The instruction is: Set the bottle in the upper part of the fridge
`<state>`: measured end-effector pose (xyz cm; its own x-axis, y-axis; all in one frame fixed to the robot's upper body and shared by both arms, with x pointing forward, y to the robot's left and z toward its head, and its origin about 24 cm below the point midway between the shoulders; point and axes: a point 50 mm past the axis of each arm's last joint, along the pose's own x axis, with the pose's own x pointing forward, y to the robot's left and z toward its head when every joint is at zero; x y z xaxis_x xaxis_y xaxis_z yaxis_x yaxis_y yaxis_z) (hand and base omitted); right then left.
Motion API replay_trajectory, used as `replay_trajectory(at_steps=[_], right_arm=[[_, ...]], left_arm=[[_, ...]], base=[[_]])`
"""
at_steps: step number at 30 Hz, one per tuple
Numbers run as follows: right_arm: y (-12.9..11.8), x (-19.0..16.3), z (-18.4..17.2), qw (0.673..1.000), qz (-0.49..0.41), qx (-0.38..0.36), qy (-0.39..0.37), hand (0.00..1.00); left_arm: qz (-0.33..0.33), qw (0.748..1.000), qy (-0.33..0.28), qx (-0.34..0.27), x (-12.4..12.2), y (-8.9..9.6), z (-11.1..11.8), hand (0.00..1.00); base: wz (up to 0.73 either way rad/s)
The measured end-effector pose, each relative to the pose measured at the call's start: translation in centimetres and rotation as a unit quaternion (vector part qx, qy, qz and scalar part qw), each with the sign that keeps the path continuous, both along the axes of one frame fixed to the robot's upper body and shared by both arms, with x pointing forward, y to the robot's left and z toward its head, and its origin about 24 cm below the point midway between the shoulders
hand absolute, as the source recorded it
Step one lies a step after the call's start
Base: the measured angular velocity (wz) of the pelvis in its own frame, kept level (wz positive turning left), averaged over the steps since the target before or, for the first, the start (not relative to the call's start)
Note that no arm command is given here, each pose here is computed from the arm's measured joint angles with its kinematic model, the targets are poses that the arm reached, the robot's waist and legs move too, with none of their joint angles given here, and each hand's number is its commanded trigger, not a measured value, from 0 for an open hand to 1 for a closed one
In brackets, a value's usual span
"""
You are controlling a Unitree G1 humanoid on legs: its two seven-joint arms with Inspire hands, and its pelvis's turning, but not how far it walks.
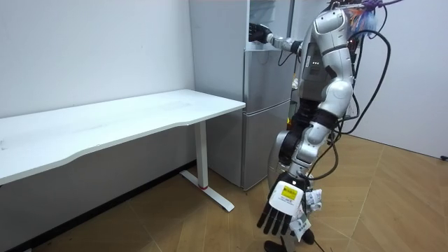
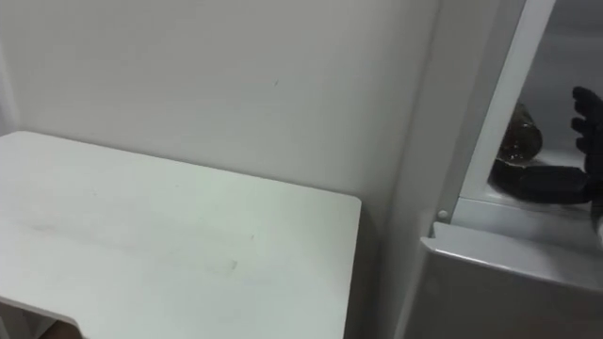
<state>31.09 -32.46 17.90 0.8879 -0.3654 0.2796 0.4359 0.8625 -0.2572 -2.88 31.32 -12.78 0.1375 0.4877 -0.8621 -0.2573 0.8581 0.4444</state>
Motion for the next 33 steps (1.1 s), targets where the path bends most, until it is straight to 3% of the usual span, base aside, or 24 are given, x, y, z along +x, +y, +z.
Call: replay_trajectory(at_steps=[7,13,20,33], right_arm=[[1.9,-0.9,2.8,0.997,0.011,-0.027,-0.071,0.0],[3.6,-1.8,5.0,0.989,0.027,-0.039,-0.14,0.0],[6.3,-3.8,5.2,0.979,0.061,-0.086,-0.176,0.0],[9.2,-6.4,7.0,0.954,0.126,-0.04,-0.267,0.0]], left_arm=[[0.007,1.0,0.011,-0.005,-0.6,-0.4,-0.3,0.0],[-0.006,1.0,-0.016,0.003,1.0,-0.7,-0.7,0.0],[-0.014,1.0,-0.005,-0.008,0.9,-1.3,-1.1,0.0],[-0.038,0.999,-0.006,-0.026,1.7,-2.5,-1.7,0.0]], base=[[-0.08],[-0.11],[-0.07],[-0.06]])
